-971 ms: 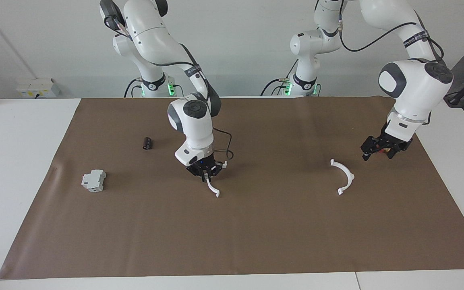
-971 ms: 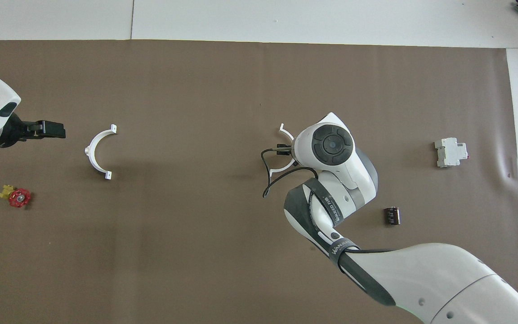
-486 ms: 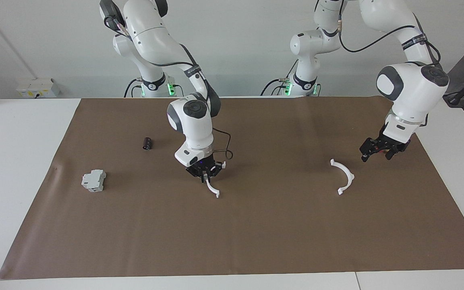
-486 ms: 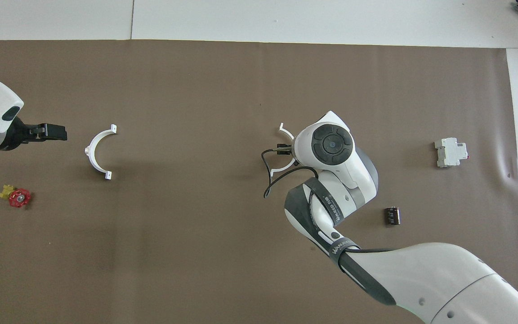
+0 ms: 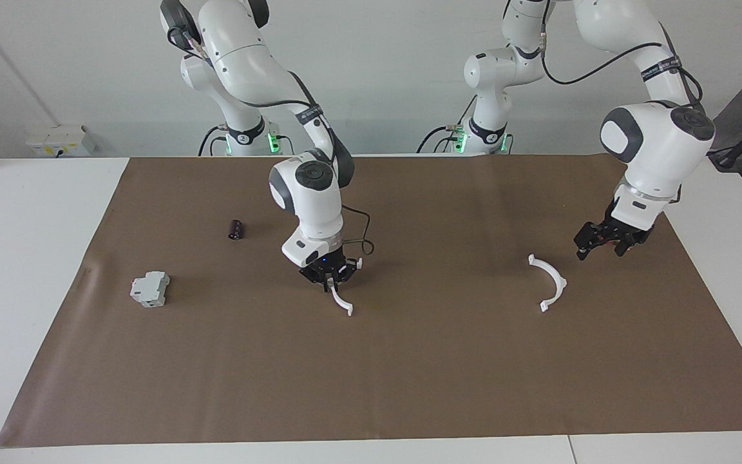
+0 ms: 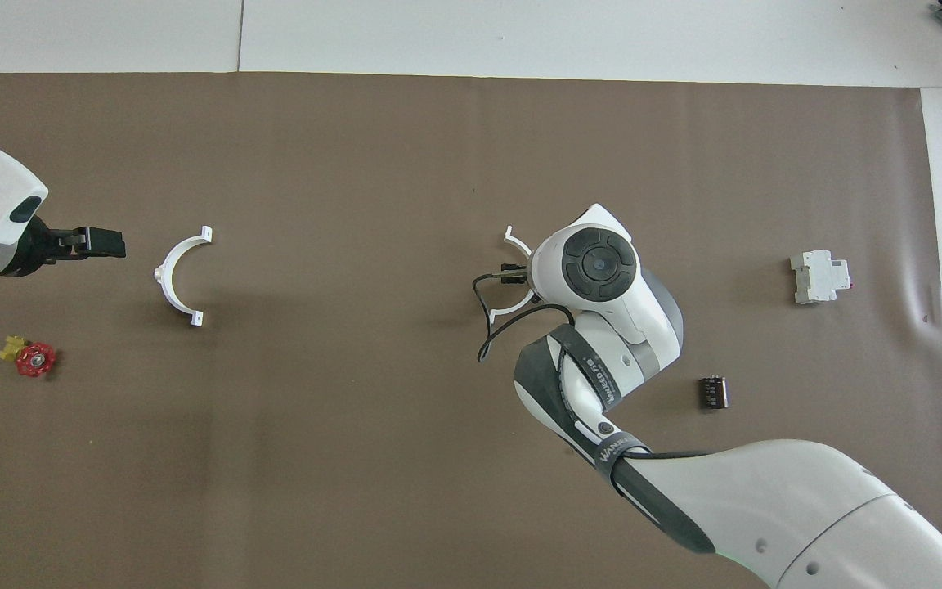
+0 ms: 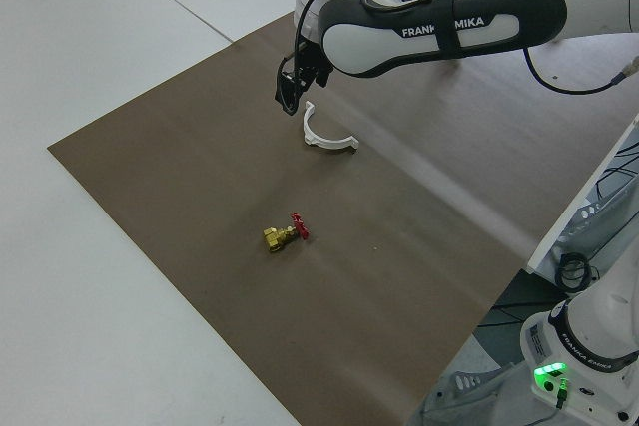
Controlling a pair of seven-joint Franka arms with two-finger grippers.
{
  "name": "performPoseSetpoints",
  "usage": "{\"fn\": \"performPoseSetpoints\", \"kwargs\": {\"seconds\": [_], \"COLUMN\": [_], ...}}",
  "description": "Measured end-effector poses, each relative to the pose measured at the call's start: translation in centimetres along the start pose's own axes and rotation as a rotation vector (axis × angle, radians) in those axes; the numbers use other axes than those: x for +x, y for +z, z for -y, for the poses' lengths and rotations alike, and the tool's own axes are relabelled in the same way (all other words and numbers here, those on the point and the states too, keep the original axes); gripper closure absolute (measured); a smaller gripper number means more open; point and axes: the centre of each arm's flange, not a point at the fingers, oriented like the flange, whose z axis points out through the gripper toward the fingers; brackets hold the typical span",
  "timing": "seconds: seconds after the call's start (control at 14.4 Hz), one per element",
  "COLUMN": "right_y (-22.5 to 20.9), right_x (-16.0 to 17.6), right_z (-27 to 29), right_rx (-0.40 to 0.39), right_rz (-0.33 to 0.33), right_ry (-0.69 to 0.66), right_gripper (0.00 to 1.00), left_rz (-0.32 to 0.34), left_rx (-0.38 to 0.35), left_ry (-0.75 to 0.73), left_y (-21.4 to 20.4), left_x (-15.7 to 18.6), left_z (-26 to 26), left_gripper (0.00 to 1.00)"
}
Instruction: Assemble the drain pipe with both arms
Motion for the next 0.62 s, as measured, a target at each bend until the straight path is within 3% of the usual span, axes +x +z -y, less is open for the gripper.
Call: {"fn": "performPoseSetpoints", "kwargs": {"seconds": [0.62], "right_y": [0.6], "right_x": [0.1], "right_z": [0.2], "right_rx": [0.014], "right_rz": [-0.014], "right_ry": [0.002], "right_gripper": [0.79], "left_rz": [-0.01], "left_rx": [-0.001], "left_ry": [0.004], "left_y": [2.3], "left_x": [-0.3], "left_z": [-0.3], "left_gripper": [0.0]}}
